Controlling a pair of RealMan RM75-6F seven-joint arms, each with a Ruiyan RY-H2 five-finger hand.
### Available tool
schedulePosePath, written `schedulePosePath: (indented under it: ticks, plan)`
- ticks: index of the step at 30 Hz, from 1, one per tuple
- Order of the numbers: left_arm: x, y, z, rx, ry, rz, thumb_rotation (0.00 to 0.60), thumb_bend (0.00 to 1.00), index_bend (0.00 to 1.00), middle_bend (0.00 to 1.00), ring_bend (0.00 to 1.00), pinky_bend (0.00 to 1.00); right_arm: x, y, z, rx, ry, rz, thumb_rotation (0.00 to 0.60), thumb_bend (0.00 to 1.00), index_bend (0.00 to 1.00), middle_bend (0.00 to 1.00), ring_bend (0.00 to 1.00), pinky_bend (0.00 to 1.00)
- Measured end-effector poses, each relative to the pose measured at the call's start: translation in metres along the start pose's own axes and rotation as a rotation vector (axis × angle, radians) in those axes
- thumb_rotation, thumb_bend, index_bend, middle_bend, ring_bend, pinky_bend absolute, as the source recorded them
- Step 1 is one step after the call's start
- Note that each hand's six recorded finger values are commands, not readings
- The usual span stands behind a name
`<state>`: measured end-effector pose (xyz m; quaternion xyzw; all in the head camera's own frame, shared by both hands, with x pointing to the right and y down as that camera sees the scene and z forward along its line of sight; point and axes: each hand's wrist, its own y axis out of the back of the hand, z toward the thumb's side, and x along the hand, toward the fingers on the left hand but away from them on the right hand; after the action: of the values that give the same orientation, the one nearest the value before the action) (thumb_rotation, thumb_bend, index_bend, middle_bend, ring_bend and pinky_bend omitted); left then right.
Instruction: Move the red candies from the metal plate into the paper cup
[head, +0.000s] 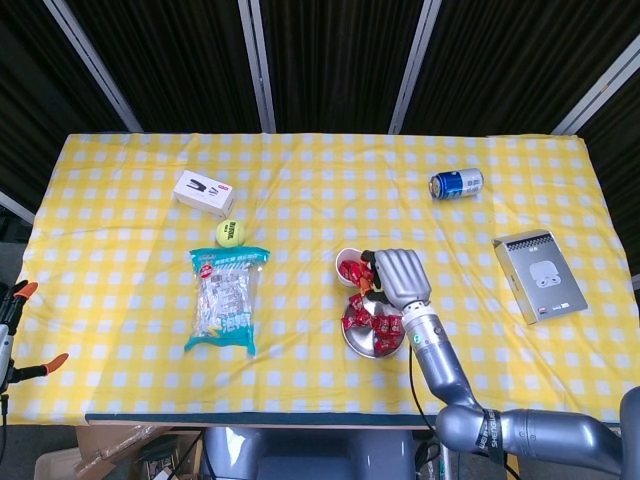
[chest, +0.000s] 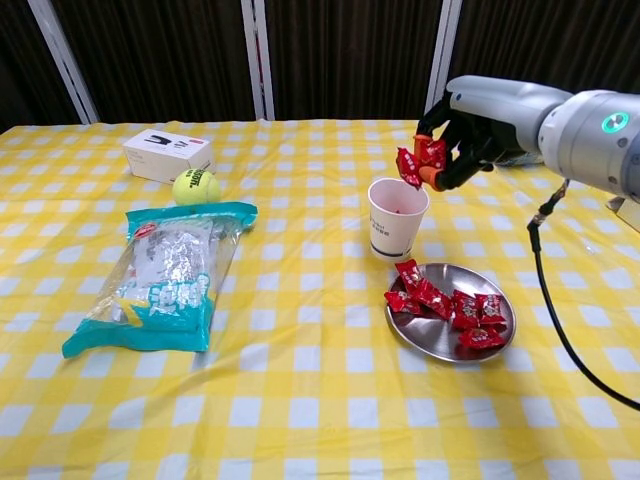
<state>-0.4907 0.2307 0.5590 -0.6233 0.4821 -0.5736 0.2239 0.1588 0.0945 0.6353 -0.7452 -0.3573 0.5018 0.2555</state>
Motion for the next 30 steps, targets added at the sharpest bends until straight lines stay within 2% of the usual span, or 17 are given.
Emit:
schedulePosePath:
  ticks: [8, 16, 22, 27, 30]
  plan:
    - [0.002, -0.001, -0.002, -0.005, 0.008, -0.01, 0.6, 0.01, 0.0, 0.0, 0.0, 0.0, -0.028, -0.003, 0.003, 0.026, -0.026, 0.01, 0.6, 0.66, 0.62, 0.73, 0.83, 1.0]
    - [0.003, -0.001, -0.002, -0.008, 0.015, -0.018, 0.6, 0.01, 0.0, 0.0, 0.0, 0.0, -0.042, -0.021, -0.012, 0.054, -0.079, 0.052, 0.6, 0.65, 0.58, 0.73, 0.83, 1.0]
    - [0.003, -0.001, -0.002, -0.005, 0.019, -0.02, 0.6, 0.01, 0.0, 0.0, 0.0, 0.0, -0.043, -0.032, -0.018, 0.091, -0.093, 0.082, 0.6, 0.44, 0.52, 0.73, 0.82, 1.0]
    - [0.003, -0.001, -0.002, -0.003, 0.019, -0.017, 0.6, 0.01, 0.0, 0.0, 0.0, 0.0, -0.042, -0.033, -0.016, 0.098, -0.087, 0.081, 0.6, 0.33, 0.45, 0.73, 0.81, 1.0]
    - [0.003, -0.001, -0.002, -0.003, 0.019, -0.015, 0.6, 0.01, 0.0, 0.0, 0.0, 0.0, -0.041, -0.032, -0.013, 0.091, -0.08, 0.077, 0.6, 0.31, 0.43, 0.73, 0.81, 1.0]
